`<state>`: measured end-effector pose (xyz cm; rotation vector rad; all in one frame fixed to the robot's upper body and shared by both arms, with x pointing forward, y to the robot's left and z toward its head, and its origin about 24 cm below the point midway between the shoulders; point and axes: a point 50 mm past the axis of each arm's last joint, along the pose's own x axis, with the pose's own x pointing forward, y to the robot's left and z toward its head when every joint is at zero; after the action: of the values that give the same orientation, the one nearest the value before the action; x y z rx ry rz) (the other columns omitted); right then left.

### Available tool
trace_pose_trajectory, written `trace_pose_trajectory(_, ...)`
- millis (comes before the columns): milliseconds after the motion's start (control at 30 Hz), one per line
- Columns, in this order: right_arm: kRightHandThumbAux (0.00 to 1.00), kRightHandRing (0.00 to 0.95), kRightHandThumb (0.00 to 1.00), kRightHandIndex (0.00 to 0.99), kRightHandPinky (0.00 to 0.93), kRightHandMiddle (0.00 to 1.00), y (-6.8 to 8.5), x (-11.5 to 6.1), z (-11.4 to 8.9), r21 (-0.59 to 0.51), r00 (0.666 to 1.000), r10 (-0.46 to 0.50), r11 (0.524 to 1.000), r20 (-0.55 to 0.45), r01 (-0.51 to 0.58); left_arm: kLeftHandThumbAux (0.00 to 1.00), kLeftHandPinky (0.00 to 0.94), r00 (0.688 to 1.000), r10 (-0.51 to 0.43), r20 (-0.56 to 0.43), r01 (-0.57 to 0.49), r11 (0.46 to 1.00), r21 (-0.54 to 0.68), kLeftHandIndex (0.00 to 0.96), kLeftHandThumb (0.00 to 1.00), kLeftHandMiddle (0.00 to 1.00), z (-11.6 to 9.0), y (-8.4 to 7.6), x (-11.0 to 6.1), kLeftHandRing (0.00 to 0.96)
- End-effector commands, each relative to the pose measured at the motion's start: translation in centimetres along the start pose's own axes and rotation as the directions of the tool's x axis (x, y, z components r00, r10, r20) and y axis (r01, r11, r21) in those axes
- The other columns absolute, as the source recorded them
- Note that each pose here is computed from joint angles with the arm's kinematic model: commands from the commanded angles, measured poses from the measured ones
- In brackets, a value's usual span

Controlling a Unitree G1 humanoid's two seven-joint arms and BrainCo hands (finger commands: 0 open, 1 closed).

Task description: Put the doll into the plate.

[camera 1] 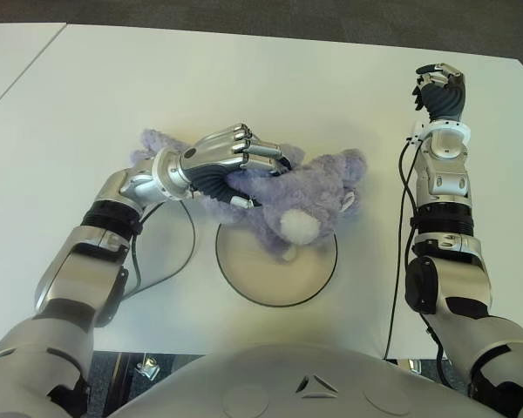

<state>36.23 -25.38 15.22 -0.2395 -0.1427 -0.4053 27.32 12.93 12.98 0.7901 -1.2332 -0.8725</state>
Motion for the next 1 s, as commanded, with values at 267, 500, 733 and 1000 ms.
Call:
trace_pose_trajectory(267, 0.716, 0.749, 0.714, 0.435, 0.757, 0.729, -0.1, 0.2, -0.1, 0.009, 1.0, -0.001, 1.0, -0.011, 0.001, 0.662, 0.859, 0.987, -0.157, -0.038, 0.158, 0.987, 0.026, 0.414, 0.857, 0.54, 0.1, -1.5, -0.7, 0.892)
trace_pose_trajectory(500, 0.716, 0.749, 0.714, 0.435, 0.752, 0.728, -0.1, 0.2, -0.1, 0.013, 1.0, 0.0, 1.0, -0.006, 0.0, 0.663, 0.858, 0.971, -0.231, -0.053, 0.237, 0.959, 0.155, 0.41, 0.856, 0.54, -0.2, -1.4, -0.2, 0.884)
trace_pose_trajectory(733, 0.716, 0.748, 0.714, 0.435, 0.752, 0.727, -0.2, 0.1, -0.1, 0.014, 1.0, 0.003, 1.0, -0.001, -0.003, 0.663, 0.855, 0.968, -0.237, -0.087, 0.25, 0.947, 0.202, 0.409, 0.856, 0.541, -1.0, -1.9, -0.2, 0.88)
trace_pose_trajectory(1000, 0.716, 0.751, 0.714, 0.435, 0.757, 0.731, -0.1, 0.1, 0.0, 0.015, 1.0, 0.003, 1.0, 0.001, -0.003, 0.663, 0.856, 0.959, -0.234, -0.158, 0.264, 0.94, 0.215, 0.409, 0.857, 0.542, -2.7, -2.6, -0.1, 0.876)
